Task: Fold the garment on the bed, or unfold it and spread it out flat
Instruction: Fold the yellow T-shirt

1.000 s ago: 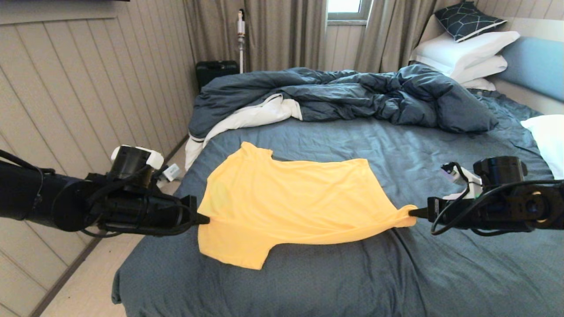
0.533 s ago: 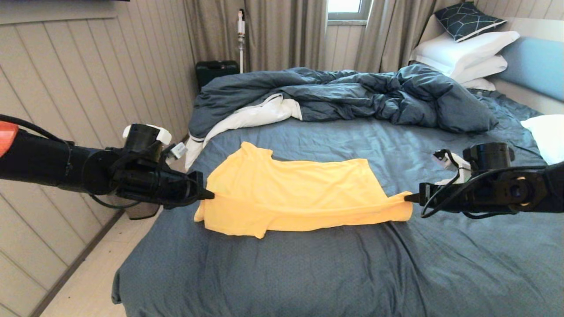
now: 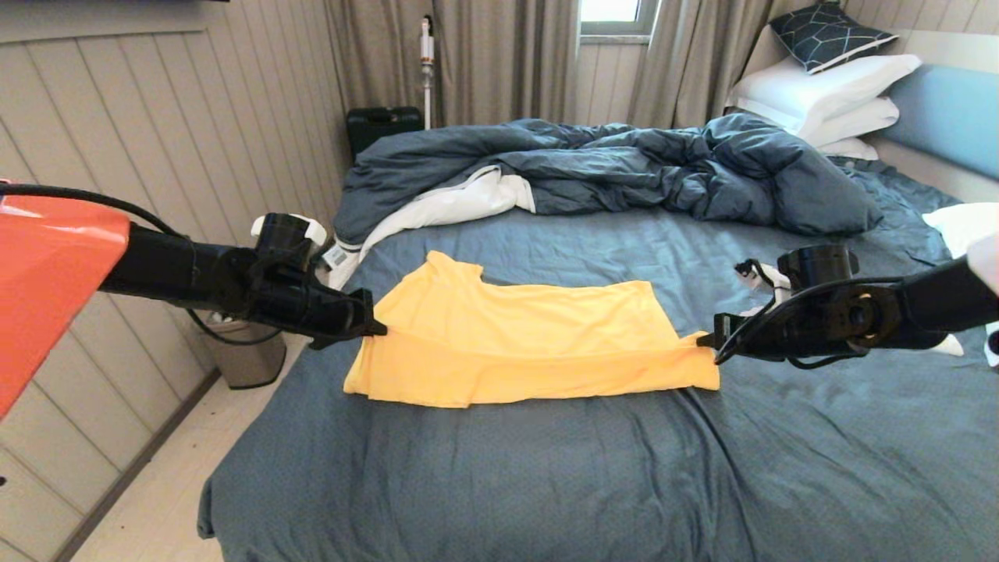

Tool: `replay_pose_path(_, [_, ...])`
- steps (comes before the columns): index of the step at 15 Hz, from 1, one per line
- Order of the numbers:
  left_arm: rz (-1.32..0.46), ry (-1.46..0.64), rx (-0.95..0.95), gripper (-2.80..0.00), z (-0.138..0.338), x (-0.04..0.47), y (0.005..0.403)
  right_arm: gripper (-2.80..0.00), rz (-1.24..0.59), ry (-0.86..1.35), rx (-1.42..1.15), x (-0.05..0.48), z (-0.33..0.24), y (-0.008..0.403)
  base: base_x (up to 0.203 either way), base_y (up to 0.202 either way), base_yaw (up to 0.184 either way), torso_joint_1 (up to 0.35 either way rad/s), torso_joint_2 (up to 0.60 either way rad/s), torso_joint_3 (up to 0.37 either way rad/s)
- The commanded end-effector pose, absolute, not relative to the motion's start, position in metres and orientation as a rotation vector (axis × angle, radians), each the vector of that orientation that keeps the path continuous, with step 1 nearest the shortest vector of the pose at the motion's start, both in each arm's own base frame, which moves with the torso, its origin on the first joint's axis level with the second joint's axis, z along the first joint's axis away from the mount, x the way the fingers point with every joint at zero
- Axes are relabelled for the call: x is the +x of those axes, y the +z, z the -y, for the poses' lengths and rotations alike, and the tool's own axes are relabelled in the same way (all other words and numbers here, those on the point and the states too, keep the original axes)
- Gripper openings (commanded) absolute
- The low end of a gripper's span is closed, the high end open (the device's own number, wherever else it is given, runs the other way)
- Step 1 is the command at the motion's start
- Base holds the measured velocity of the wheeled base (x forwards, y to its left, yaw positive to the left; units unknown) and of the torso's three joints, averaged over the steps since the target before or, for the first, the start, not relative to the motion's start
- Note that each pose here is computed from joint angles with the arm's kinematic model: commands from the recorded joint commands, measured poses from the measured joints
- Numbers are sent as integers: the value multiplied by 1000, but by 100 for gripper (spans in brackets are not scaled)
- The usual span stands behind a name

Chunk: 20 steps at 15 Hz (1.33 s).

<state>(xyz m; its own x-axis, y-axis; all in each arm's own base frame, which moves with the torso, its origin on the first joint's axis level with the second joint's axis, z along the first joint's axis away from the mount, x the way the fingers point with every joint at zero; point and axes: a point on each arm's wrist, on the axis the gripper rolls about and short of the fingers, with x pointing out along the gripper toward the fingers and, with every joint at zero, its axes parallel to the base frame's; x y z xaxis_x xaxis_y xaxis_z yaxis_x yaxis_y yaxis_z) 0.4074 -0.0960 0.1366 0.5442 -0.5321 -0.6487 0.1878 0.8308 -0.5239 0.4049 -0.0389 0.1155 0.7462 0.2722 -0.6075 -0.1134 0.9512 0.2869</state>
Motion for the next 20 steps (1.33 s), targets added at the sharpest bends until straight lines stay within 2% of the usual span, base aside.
replay_pose_path(1, [-905, -429, -430, -280, 93, 422, 128, -280, -717, 218, 237, 418, 36, 105, 0, 0, 0, 0, 0, 0])
replay_pose_path(9, [-902, -410, -438, -280, 90, 455, 119, -280, -710, 188, 220, 436, 36, 96, 0, 0, 0, 0, 0, 0])
replay_pose_path(19, [-955, -390, -435, -280, 87, 469, 86, -280, -743, 177, 219, 445, 36, 77, 0, 0, 0, 0, 0, 0])
replay_pose_path(20, [-959, -390, -434, 0, 88, 469, 84, -280, -747, 178, 217, 444, 36, 76, 0, 0, 0, 0, 0, 0])
